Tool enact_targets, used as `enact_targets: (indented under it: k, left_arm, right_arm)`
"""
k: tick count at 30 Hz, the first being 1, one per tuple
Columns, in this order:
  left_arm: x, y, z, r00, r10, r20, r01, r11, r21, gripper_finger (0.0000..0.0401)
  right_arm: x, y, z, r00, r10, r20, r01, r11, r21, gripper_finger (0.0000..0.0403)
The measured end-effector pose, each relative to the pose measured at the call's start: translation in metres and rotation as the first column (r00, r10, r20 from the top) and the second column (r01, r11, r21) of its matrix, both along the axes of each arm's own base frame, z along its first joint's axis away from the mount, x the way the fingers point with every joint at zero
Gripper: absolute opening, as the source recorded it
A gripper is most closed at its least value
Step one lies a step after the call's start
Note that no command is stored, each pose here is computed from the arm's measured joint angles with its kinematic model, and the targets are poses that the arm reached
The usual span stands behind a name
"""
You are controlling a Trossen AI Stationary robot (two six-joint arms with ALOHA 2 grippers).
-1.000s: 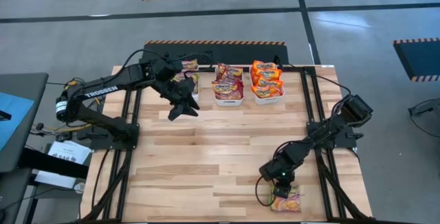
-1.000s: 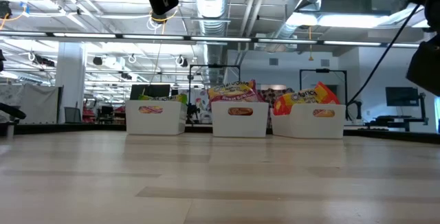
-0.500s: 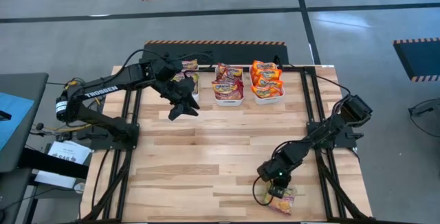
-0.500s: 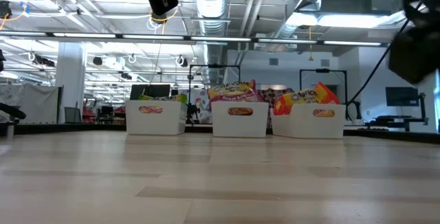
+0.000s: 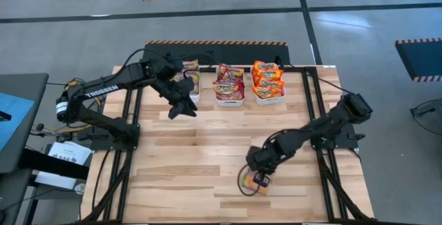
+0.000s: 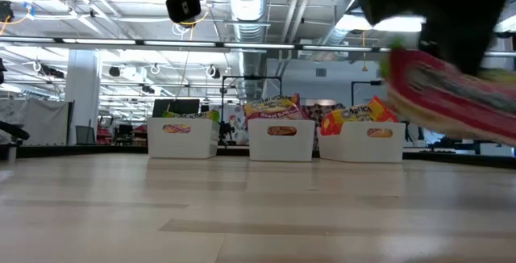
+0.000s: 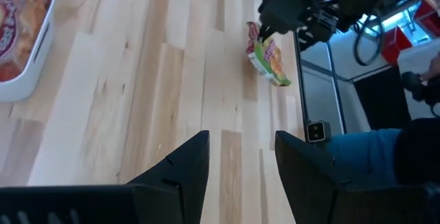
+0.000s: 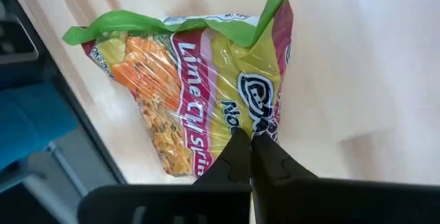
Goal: Sort Maruchan noodles
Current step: Put the green noodle pack into the left white bin
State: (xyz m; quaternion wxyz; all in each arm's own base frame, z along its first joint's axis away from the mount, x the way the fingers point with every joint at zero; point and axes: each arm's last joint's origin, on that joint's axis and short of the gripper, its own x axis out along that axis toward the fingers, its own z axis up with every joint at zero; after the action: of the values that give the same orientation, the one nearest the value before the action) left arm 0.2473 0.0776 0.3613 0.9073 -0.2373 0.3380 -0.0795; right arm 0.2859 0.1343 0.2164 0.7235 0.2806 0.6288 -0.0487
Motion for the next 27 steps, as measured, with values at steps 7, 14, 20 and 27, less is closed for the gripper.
enact_targets:
  k: [7, 14, 20, 27]
  left_arm:
    - [-0.001, 0.004, -0.001, 0.996, 0.083, -0.035, -0.084, 0.996, -0.027, 0.0151]
    - [-0.001, 0.007, -0.002, 0.977, 0.201, -0.071, -0.201, 0.98, 0.006, 0.0151]
    - [-0.002, 0.007, -0.003, 0.977, 0.197, -0.08, -0.196, 0.98, 0.022, 0.0158]
    - [-0.004, 0.01, -0.007, 0.957, 0.257, -0.133, -0.256, 0.966, 0.026, 0.0189]
  right_arm:
    - [0.026, -0.039, 0.035, 0.993, -0.042, 0.113, 0.054, 0.993, -0.107, 0.0004]
    - [0.044, -0.074, 0.069, 0.972, -0.001, 0.233, 0.046, 0.981, -0.188, 0.0005]
    - [0.05, -0.104, 0.087, 0.96, 0.044, 0.278, 0.032, 0.964, -0.264, 0.0005]
    - [0.051, -0.139, 0.092, 0.95, 0.14, 0.278, -0.035, 0.935, -0.353, 0.0006]
